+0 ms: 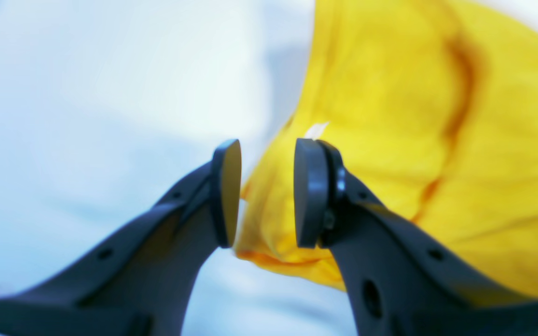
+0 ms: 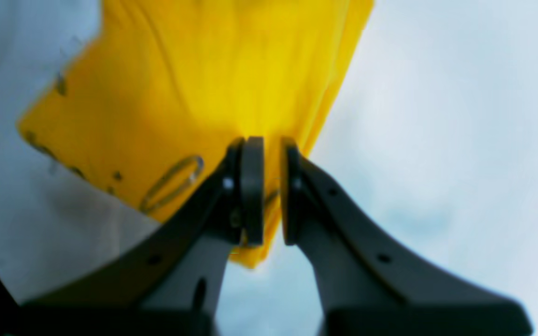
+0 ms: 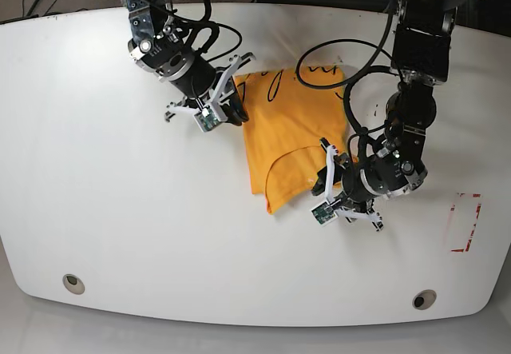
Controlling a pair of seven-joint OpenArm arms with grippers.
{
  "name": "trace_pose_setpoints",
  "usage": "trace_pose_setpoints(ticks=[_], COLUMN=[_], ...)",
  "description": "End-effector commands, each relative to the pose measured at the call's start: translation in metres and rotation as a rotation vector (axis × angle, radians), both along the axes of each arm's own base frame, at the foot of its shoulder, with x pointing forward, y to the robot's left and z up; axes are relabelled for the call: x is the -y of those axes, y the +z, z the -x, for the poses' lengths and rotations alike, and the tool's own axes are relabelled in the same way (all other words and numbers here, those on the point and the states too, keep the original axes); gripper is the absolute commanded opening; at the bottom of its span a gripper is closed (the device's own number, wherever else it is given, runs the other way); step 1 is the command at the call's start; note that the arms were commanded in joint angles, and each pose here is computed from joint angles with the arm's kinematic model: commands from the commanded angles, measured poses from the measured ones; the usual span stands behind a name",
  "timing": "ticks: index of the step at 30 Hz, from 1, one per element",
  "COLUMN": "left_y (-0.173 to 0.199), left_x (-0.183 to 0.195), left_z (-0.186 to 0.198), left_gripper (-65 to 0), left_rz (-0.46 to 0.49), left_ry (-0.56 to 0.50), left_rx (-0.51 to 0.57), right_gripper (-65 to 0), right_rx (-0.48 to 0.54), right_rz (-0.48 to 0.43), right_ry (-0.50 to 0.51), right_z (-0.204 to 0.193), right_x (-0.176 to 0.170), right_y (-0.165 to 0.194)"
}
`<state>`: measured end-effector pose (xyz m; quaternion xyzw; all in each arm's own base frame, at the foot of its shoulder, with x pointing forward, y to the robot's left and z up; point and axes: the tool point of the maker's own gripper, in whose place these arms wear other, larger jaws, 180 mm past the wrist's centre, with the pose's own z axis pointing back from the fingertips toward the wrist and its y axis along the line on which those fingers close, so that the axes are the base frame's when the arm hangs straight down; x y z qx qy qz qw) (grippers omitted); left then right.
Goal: Layout the t-shirt on the table in an organized manner, then fold the t-shirt properly
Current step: 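Hold the shirt with both grippers and straighten the folded bundle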
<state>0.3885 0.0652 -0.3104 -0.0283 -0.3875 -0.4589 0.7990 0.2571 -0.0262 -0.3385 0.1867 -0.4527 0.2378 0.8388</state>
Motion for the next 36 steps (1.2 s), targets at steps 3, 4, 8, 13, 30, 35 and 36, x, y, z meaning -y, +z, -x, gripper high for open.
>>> trace_pose_setpoints(ticks=[3, 4, 8, 13, 30, 35, 36], left_y=[0.003, 0.0, -0.018, -0.047, -0.101, -0.1, -0.097], left_x=[-0.003, -0.003, 0.001, 0.001, -0.014, -0.014, -0.013], left_z=[0.023, 0.029, 0.059, 0.091, 0.119, 0.121, 0.119], left_gripper=[-48.6, -48.6, -48.6, -48.6, -48.6, -48.6, -48.6], left_rz=[0.002, 0.002, 0.012, 0.014, 0.072, 0.072, 0.073], left_ry=[0.009, 0.009, 0.0, 0.002, 0.062, 0.06, 0.057], left_rx=[0.015, 0.01, -0.041, -0.129, -0.279, -0.278, -0.267], right_gripper=[-59.5, -59.5, -59.5, -59.6, -59.8, -59.8, -59.8], right_rx=[0.048, 0.044, 0.021, -0.019, -0.099, -0.099, -0.092], right_rz=[-0.028, -0.024, -0.013, 0.026, -0.004, -0.014, -0.016], right_ry=[0.025, 0.03, 0.053, 0.056, 0.035, 0.036, 0.036], right_z=[-0.013, -0.013, -0.017, -0.023, 0.003, 0.01, 0.01], right_x=[-0.018, -0.02, -0.032, -0.036, -0.042, -0.043, -0.044], right_y=[0.014, 0.011, -0.001, -0.024, -0.071, -0.067, -0.065])
